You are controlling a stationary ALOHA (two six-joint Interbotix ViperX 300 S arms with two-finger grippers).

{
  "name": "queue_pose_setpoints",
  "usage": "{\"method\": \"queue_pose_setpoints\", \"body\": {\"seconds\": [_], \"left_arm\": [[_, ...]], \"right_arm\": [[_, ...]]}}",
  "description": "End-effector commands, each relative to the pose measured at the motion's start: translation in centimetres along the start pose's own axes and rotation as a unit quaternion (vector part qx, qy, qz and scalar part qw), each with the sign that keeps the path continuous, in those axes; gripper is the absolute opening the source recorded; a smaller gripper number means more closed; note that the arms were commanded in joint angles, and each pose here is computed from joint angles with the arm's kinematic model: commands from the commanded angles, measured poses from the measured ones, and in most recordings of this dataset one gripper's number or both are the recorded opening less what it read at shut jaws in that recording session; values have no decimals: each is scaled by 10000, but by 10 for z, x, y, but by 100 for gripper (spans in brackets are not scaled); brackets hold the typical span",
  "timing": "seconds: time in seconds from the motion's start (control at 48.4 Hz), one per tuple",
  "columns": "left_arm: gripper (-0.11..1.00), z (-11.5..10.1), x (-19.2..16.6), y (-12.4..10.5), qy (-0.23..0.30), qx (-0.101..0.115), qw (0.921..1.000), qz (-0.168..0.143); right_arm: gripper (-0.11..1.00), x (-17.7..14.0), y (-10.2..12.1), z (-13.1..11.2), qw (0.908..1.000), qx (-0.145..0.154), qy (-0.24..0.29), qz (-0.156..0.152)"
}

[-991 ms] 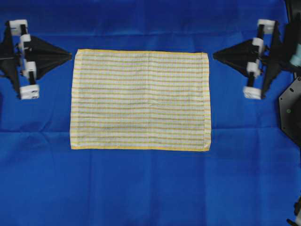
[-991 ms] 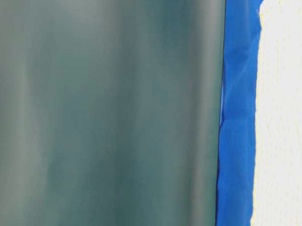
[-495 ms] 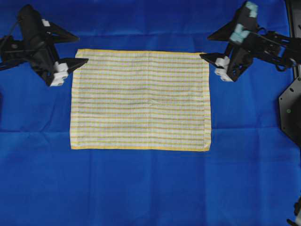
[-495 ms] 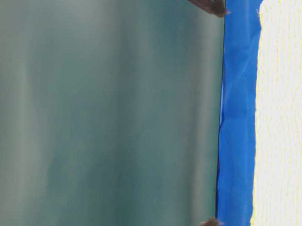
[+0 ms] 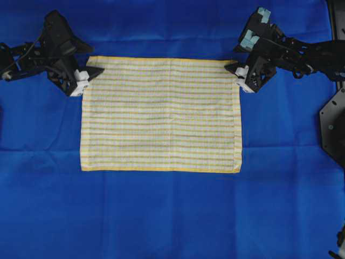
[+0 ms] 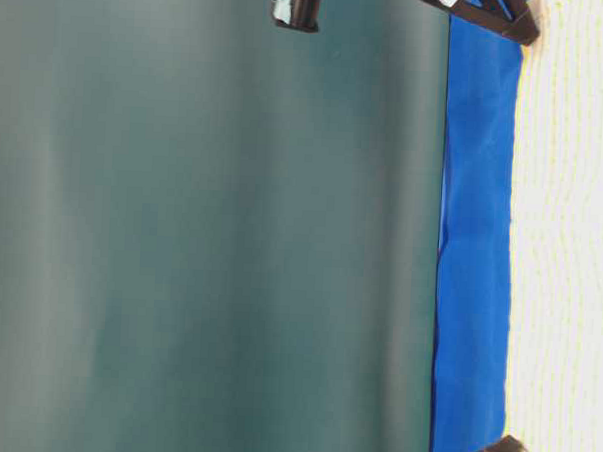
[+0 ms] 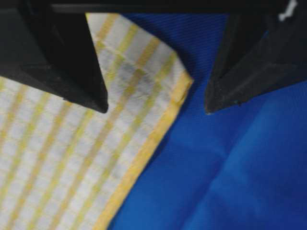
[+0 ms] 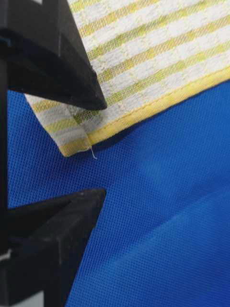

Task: Fold the yellow towel.
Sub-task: 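Close both grippers on the towel's top corners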

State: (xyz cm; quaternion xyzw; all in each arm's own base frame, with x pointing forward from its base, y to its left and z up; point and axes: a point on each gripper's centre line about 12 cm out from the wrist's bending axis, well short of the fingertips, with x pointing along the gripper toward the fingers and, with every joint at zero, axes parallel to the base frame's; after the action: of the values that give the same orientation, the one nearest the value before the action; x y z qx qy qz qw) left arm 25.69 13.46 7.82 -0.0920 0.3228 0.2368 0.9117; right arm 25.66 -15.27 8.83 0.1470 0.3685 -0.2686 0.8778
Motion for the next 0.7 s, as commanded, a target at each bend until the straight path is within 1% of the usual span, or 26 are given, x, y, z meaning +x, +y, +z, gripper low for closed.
{"method": "queue_pose_setpoints", "body": {"seconds": [0.0,0.062,0.083,0.227,0.268,0.289,0.557,0.681], "left_arm": [[65,6,4,3,-100,-41,9999,44],[54,3,6,3,-39,-40,10000,46],[47,3,7,3,-24,-35,10000,41],[15,-8,13,3,191,-36,9998,53],[8,-11,14,3,229,-43,9997,55],[6,-11,14,3,237,-43,9997,55],[6,-12,10,3,283,-83,9996,54],[6,-4,5,3,237,-57,9997,43]], "right_arm": [[61,1,-1,9,9999,25,-170,-8],[53,2,-1,7,9999,-13,-131,-10],[48,2,-1,6,9999,-29,-116,-11],[14,2,-1,4,9999,-60,-93,-11],[5,2,-1,4,9999,-80,-93,-4],[3,2,0,5,9999,-80,-100,-5],[3,0,1,12,9996,-146,-223,19],[3,-5,1,19,9993,-131,-360,25]]}}
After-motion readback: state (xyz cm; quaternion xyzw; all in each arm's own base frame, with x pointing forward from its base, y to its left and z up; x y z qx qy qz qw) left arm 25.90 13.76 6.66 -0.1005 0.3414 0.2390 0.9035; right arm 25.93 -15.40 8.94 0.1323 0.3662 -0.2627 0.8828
